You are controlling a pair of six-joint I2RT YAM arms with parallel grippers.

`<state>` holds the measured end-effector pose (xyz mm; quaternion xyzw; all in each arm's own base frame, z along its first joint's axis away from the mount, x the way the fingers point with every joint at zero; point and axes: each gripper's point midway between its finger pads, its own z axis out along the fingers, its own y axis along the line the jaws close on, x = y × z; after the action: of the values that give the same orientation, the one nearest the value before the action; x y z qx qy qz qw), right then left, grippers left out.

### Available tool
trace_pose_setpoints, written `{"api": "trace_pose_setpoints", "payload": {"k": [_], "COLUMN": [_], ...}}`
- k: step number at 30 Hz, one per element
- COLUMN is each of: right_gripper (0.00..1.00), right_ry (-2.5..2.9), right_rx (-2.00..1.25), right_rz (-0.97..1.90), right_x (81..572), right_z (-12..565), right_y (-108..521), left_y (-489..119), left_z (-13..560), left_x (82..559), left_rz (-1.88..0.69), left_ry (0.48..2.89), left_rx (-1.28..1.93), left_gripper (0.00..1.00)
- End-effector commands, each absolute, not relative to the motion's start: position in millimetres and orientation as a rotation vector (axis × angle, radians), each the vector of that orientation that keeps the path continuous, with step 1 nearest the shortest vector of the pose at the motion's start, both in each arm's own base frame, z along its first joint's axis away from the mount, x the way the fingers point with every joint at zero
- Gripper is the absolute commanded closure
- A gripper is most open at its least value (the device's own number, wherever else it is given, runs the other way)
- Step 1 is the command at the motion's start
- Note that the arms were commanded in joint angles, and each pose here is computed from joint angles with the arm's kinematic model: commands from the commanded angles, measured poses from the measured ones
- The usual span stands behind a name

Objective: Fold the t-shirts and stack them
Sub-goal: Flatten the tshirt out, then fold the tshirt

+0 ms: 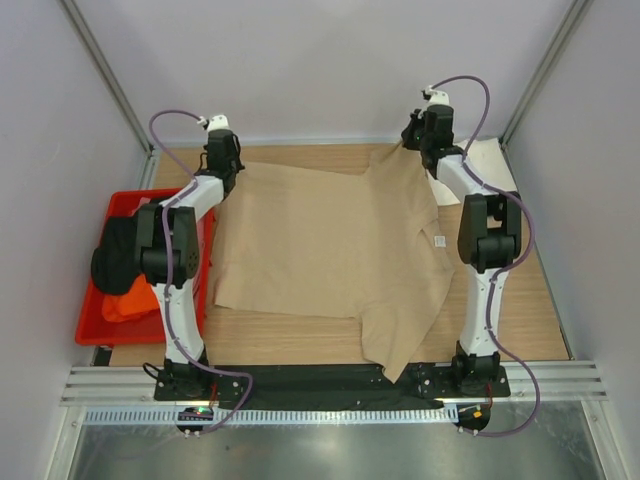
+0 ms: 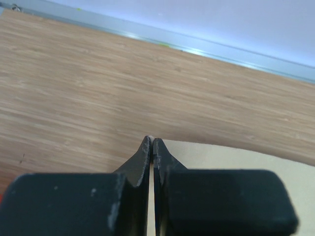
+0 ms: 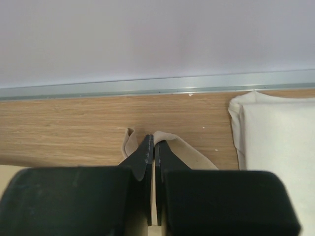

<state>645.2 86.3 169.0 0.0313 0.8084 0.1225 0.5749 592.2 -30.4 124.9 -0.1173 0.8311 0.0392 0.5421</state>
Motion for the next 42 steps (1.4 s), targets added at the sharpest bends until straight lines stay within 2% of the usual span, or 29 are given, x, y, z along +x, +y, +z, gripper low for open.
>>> {"api": "trace_pose_setpoints", "payload": {"k": [1,9,15,27,37,42], "right_gripper": [0.99,0.99,0.99,0.99,0.99,0.99], "right_ry": [1.810,1.834,1.869,1.925,2.009,2.011], "right_rx": [0.083,0.194,0.240,0.387,0.529,0.554], "right_rz": [0.239,0.160,0.124,0.147,0.208,0.194], "right_x": [631.9,594.9,544.2,466.0,420.3,405.0], "right_z": [226.5,236.8,231.3,234.9,180.9,173.0], "right_y": [74.2,53.5,41.6,32.3,33.7,29.4], "left_y": [-26.1,-20.3,-12.6,-21.0,-20.8,-18.1], "left_z": [158.4,151.6,146.6,156.9,152.4,139.0], "left_x": [609.0,610.7,611.8,576.2,540.4,526.9], "left_rz": [0.075,0.041,-0.012,-0.097,-0.093,-0.052], "left_ry": [1.887,1.885,1.881,1.900,1.951,2.026], "left_rx": [-0.283,-0.267,-0.272,-0.250,-0.232,-0.191], "left_gripper": [1.00,1.00,1.00,1.00,1.00,1.00]}}
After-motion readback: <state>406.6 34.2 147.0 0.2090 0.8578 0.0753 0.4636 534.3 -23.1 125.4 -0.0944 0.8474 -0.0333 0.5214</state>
